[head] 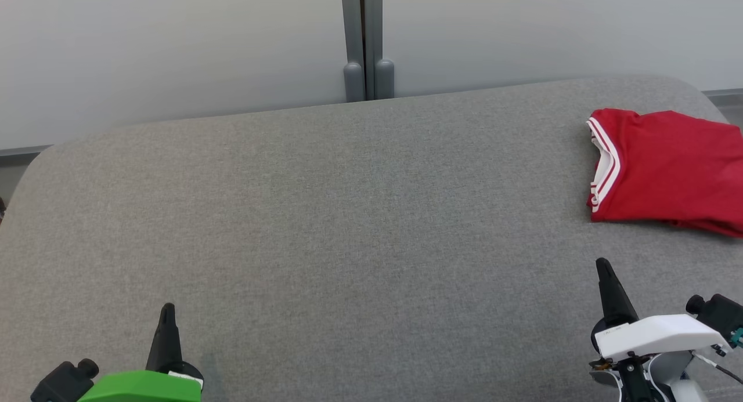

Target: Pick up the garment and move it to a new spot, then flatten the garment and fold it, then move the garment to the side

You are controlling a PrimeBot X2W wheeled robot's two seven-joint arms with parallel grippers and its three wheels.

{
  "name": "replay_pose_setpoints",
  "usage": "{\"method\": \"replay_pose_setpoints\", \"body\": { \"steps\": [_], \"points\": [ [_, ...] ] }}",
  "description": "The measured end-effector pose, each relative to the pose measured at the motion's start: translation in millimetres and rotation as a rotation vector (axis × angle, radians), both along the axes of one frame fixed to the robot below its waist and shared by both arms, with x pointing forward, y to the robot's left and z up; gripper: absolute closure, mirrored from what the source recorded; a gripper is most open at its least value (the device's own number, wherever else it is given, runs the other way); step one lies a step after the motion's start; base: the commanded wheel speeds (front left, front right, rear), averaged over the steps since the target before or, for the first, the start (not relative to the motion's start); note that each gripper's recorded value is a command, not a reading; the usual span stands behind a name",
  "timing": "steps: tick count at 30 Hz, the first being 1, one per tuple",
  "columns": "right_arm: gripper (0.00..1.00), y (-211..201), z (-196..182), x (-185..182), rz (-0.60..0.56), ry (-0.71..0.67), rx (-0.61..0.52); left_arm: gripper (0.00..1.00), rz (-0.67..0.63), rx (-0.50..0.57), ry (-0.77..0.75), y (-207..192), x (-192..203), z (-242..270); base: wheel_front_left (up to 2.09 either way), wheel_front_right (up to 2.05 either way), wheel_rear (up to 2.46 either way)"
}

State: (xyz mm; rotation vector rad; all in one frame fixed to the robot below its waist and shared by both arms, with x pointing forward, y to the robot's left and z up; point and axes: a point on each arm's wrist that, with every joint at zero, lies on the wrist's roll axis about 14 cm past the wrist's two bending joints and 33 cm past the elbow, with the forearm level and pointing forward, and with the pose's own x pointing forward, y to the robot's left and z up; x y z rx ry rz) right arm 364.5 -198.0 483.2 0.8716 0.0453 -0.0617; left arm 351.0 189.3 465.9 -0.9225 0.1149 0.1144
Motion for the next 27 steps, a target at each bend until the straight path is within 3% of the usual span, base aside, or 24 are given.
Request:
{"method": "replay_pose_setpoints", "body": {
  "steps": [27],
  "points": [
    [1.00,-2,6,10,-0.012,-0.015,0.302,1.00,0.010,-0.281,-0.040,3,15,11,0.00,0.00,0.00]
  ]
}}
